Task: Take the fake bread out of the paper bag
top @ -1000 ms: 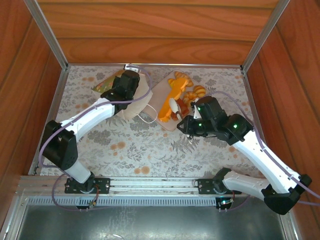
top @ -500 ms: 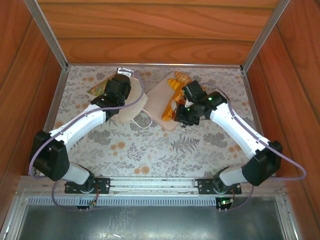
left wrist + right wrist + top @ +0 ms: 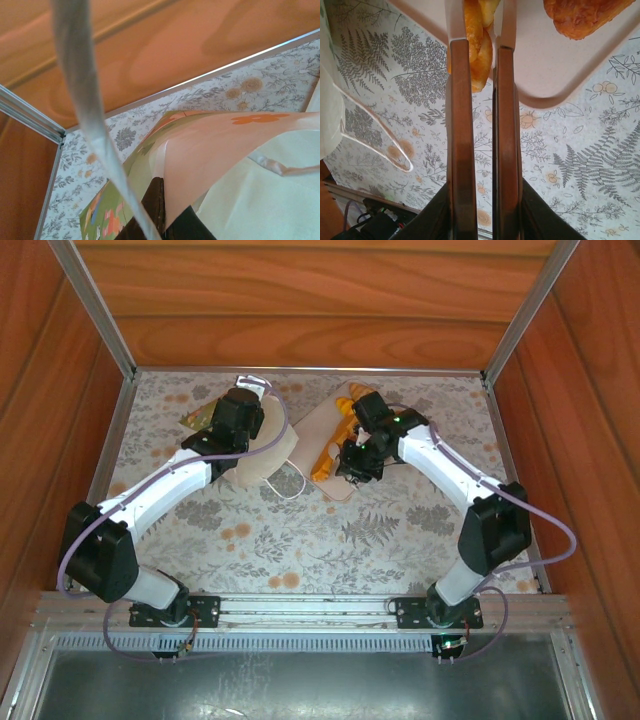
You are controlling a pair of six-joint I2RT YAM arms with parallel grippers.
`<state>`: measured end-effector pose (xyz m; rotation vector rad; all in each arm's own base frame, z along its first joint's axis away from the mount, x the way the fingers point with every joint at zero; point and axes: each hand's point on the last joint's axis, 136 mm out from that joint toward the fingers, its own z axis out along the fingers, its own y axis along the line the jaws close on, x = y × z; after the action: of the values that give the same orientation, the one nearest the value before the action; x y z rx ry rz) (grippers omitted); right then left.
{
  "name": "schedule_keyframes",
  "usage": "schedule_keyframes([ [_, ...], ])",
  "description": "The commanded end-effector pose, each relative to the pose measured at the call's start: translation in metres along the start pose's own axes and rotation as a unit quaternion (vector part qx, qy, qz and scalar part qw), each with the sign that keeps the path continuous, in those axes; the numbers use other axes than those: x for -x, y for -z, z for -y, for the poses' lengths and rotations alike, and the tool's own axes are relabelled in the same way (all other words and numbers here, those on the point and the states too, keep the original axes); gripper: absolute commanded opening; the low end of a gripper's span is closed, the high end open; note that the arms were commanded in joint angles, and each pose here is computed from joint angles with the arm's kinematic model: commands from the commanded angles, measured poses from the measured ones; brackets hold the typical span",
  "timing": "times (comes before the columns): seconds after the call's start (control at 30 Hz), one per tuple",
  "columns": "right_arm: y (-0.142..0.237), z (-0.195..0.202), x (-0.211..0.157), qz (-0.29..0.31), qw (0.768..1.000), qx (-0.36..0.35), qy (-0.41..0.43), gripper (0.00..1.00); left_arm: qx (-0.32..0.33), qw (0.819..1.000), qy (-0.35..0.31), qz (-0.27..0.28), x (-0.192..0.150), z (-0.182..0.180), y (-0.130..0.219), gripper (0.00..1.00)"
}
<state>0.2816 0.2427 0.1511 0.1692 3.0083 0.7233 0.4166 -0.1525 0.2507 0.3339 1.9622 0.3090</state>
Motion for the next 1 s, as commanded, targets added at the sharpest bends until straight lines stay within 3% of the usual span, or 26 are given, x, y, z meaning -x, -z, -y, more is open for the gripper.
schedule_keyframes([
  [0.0,0.002,-0.014,0.01,0.0,1.0,0.029,0.009,0.31,0.001,1.0,0.007,0.013,0.006,-0.003,0.0,0.0],
  [0.33,-0.012,-0.008,0.021,-0.01,0.999,0.041,-0.013,0.34,0.001,1.0,0.002,0.008,0.002,0.0,-0.004,0.0],
  [0.67,-0.018,-0.021,0.028,-0.013,0.996,0.085,-0.019,0.44,0.001,1.0,-0.002,0.002,-0.001,0.003,-0.009,0.0],
  [0.97,-0.025,-0.039,0.035,-0.024,0.991,0.131,-0.018,0.42,0.001,1.0,-0.002,0.002,-0.002,0.003,-0.009,0.0],
])
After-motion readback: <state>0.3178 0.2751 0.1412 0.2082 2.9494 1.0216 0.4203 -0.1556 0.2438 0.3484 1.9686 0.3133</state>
